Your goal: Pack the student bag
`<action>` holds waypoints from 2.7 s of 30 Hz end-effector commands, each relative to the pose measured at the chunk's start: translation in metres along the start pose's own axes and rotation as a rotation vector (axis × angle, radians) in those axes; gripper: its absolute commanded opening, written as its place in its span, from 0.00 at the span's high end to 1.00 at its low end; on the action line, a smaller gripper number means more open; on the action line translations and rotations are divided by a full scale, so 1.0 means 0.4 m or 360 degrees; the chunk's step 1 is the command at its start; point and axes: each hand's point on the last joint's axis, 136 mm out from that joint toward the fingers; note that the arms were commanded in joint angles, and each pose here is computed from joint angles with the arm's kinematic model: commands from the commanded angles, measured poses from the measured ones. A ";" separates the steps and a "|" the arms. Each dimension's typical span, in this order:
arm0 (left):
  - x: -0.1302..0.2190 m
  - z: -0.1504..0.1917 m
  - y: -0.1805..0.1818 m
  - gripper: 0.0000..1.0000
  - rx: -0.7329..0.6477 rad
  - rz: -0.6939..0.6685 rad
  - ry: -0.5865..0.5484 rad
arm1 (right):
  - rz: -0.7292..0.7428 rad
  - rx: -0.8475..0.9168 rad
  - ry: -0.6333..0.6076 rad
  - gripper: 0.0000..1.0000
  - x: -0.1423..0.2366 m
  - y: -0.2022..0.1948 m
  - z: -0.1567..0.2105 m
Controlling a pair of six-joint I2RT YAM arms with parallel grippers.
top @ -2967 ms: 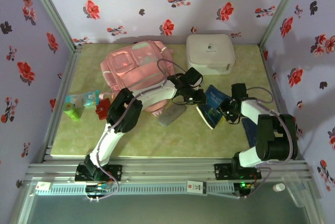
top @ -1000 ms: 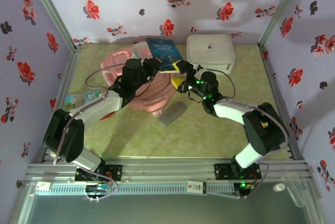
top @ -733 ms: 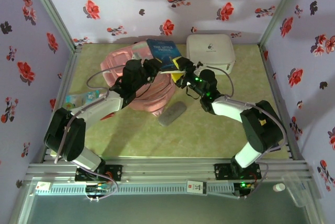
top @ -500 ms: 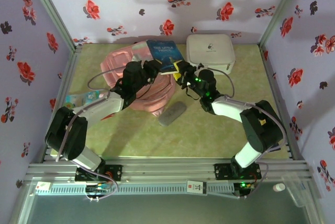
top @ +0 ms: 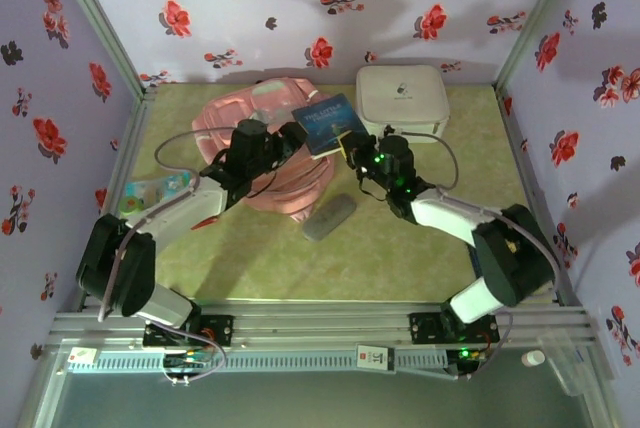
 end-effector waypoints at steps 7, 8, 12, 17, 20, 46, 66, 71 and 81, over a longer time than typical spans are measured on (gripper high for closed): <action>0.047 -0.002 0.133 0.03 -0.1072 -0.0593 0.0249 | 0.0234 0.0652 -0.0163 0.95 0.153 0.007 -0.076; 0.045 -0.002 0.136 0.02 -0.1178 -0.0611 0.0282 | 0.0257 0.0664 -0.0168 0.95 0.165 -0.002 -0.080; 0.026 -0.016 0.166 0.00 -0.1463 -0.0734 0.0337 | 0.0333 0.0679 -0.0209 0.95 0.205 -0.037 -0.098; -0.011 -0.001 0.208 0.02 -0.1685 -0.0854 0.0520 | 0.0384 0.0671 -0.0251 0.95 0.237 -0.062 -0.120; -0.039 0.011 0.228 0.10 -0.1751 -0.0915 0.0612 | 0.0398 0.0664 -0.0254 0.94 0.244 -0.072 -0.125; -0.118 -0.046 0.281 0.72 -0.2170 -0.1404 0.0652 | 0.0360 0.0599 -0.0221 0.93 0.240 -0.095 -0.113; 0.011 -0.186 -0.129 1.00 -0.1815 -0.0948 -0.0258 | 0.0224 0.0695 -0.0102 0.90 0.280 -0.072 -0.079; 0.038 -0.204 -0.198 1.00 -0.1724 -0.0794 -0.0422 | 0.0041 0.0672 0.0081 0.90 0.247 -0.037 -0.026; 0.034 -0.206 -0.207 1.00 -0.1632 -0.0746 -0.0473 | -0.0172 0.0516 0.0318 0.89 0.156 0.012 0.073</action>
Point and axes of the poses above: each hand's point on the last joint's axis, 136 mm out from that joint toward the fingers, its own x axis back along the fingers, its own y axis along the line the jaws close on, z = x × y, and after that the axes turned 14 degrees about x, right-handed
